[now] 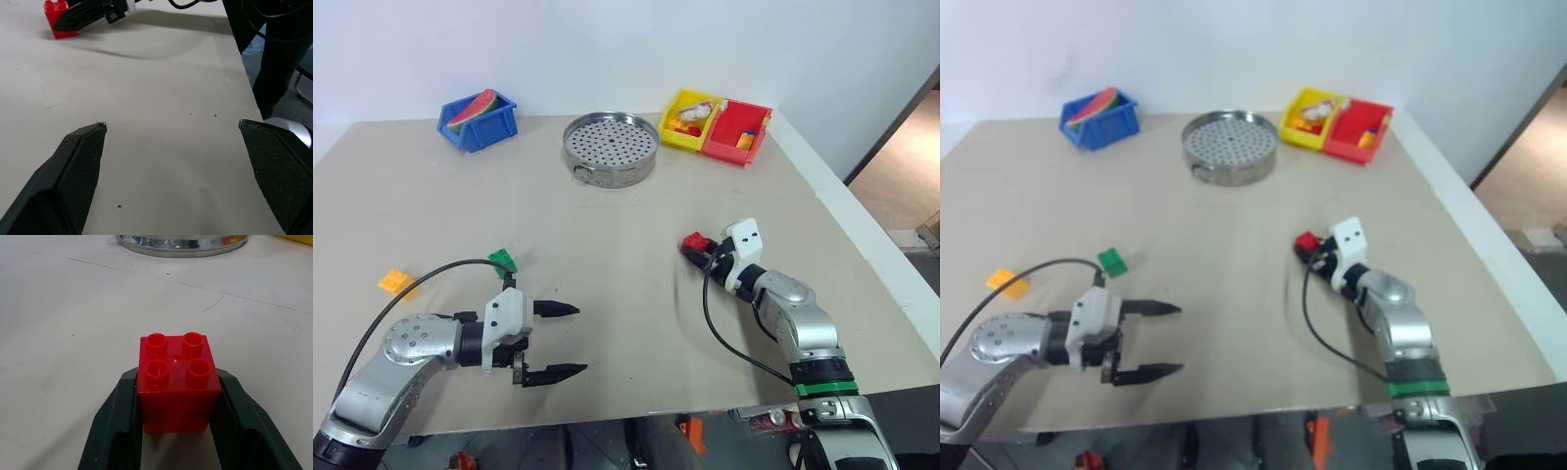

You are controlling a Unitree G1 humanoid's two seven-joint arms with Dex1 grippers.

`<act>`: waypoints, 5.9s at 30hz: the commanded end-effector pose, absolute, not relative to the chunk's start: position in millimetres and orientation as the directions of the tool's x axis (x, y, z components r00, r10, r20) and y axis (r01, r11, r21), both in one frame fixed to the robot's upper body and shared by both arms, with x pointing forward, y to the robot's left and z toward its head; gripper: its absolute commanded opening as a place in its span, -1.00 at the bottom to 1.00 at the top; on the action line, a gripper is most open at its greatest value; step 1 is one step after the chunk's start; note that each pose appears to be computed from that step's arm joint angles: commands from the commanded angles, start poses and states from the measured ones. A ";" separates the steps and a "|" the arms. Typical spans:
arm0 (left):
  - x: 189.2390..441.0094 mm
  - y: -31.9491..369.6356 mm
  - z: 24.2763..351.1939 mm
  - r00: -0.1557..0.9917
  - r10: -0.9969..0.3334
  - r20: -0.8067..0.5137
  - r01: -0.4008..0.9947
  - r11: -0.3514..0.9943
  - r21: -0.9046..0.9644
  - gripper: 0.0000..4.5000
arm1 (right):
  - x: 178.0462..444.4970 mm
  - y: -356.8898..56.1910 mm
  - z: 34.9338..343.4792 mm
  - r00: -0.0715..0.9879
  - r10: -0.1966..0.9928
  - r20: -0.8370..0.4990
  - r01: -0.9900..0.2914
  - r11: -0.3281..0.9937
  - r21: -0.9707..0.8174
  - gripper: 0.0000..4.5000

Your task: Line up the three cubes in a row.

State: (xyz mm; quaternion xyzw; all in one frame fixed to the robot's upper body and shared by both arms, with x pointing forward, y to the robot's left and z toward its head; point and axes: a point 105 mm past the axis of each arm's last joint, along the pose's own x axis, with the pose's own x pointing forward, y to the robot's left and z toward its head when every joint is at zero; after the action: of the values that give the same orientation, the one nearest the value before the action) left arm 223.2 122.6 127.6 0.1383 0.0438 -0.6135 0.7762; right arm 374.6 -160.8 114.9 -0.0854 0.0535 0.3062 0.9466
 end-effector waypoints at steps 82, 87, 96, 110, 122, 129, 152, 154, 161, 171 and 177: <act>317.3 212.7 118.8 0.999 0.050 0.018 -0.051 0.999 0.019 1.00 | 336.4 -45.6 188.2 0.146 0.972 -0.186 -0.877 0.041 -0.478 0.99; 321.1 211.1 112.3 0.999 0.041 -0.017 -0.041 0.999 0.023 1.00 | 336.9 -46.9 188.0 0.157 0.970 -0.184 -0.876 0.051 -0.479 0.99; 326.1 208.0 109.5 0.999 0.015 -0.035 -0.014 0.999 0.037 1.00 | 337.1 -52.2 185.1 0.176 0.966 -0.190 -0.877 0.067 -0.475 0.99; 326.2 206.3 102.6 0.998 0.023 -0.064 -0.023 1.000 0.006 0.75 | 338.1 -51.3 185.6 0.180 0.965 -0.191 -0.874 0.068 -0.481 1.00; 328.5 205.1 98.9 0.997 0.004 -0.083 -0.003 1.000 0.013 0.31 | 338.2 -52.5 183.2 0.184 0.962 -0.199 -0.875 0.068 -0.480 1.00; 330.0 204.4 99.5 0.997 0.012 -0.082 -0.011 1.000 0.017 -0.09 | 337.5 -54.6 180.9 0.189 0.960 -0.205 -0.876 0.070 -0.478 1.00; 314.6 186.4 114.3 0.910 -0.415 -0.023 0.414 0.899 0.141 -0.09 | 334.0 -56.8 185.1 0.173 0.963 -0.208 -0.880 0.056 -0.472 1.00; 307.1 172.1 116.1 0.818 -0.574 -0.045 0.571 0.800 0.182 -0.09 | 329.2 -57.7 185.2 0.156 0.964 -0.215 -0.888 0.042 -0.458 1.00; 290.4 144.9 110.4 0.532 -0.832 -0.160 0.838 0.488 0.246 -0.09 | 315.1 -62.3 186.1 0.115 0.967 -0.229 -0.922 0.018 -0.387 1.00; 308.1 131.9 109.5 0.331 -0.912 -0.242 0.924 0.262 0.277 -0.09 | 309.0 -72.0 176.3 0.140 0.953 -0.269 -0.941 0.043 -0.337 1.00; 308.8 125.8 103.5 0.262 -0.925 -0.275 0.940 0.180 0.289 -0.09 | 309.0 -74.4 176.1 0.166 0.950 -0.265 -0.934 0.066 -0.350 1.00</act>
State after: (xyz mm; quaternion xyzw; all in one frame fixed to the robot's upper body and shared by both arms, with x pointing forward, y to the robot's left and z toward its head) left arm 307.7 128.8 94.9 0.1880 0.0386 -0.5994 0.7771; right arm 311.3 -72.6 162.6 -0.2123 0.0094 0.6514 0.7283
